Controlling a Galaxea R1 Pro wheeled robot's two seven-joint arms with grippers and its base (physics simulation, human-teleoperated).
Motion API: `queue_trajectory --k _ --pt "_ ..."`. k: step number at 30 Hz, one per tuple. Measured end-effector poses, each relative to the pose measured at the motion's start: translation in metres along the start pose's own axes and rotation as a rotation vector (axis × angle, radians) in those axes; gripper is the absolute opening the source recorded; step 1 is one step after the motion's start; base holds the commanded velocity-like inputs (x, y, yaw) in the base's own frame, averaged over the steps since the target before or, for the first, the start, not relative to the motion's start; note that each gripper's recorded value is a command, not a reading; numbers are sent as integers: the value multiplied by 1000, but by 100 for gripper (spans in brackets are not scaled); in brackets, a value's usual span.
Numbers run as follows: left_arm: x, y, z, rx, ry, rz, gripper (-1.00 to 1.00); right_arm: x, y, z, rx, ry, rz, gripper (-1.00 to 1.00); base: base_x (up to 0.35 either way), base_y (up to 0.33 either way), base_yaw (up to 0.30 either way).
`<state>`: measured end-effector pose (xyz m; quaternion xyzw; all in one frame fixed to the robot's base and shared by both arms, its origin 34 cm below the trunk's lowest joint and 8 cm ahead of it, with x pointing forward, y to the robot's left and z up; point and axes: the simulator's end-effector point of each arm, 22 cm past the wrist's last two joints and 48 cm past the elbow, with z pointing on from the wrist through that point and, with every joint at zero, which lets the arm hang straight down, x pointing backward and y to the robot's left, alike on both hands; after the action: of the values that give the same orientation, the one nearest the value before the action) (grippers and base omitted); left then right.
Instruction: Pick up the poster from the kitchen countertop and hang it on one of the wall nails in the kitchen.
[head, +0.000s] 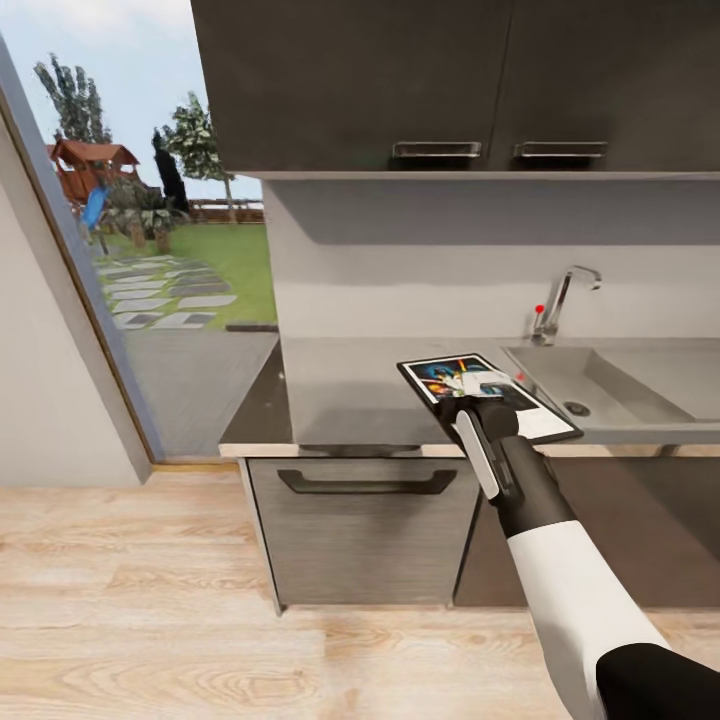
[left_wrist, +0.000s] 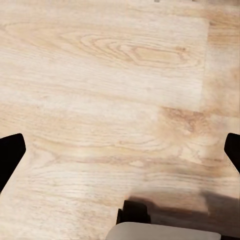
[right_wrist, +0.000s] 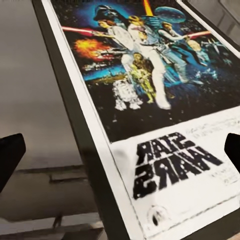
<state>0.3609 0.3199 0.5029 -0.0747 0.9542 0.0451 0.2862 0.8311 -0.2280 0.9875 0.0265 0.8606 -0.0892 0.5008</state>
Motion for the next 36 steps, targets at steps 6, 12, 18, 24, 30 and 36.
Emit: queue_trajectory --k 6,12,18,24,30,36 --pt "0 0 0 -1 0 -1 100 2 -1 2 3 5 -2 100 80 0 0" --pt "0 1 0 -2 0 -2 100 3 -2 2 6 6 -5 100 127 0 0" --pt "0 1 0 -2 0 -2 100 4 -2 2 9 7 -6 100 235 0 0" --pt "0 1 0 -2 0 -2 100 6 -2 3 11 12 -8 100 59 0 0" --pt "0 1 0 -2 0 -2 100 9 -2 5 13 18 -11 100 31 2 0" --pt "0 1 0 -2 0 -2 100 12 -2 6 14 24 -13 100 211 44 0"
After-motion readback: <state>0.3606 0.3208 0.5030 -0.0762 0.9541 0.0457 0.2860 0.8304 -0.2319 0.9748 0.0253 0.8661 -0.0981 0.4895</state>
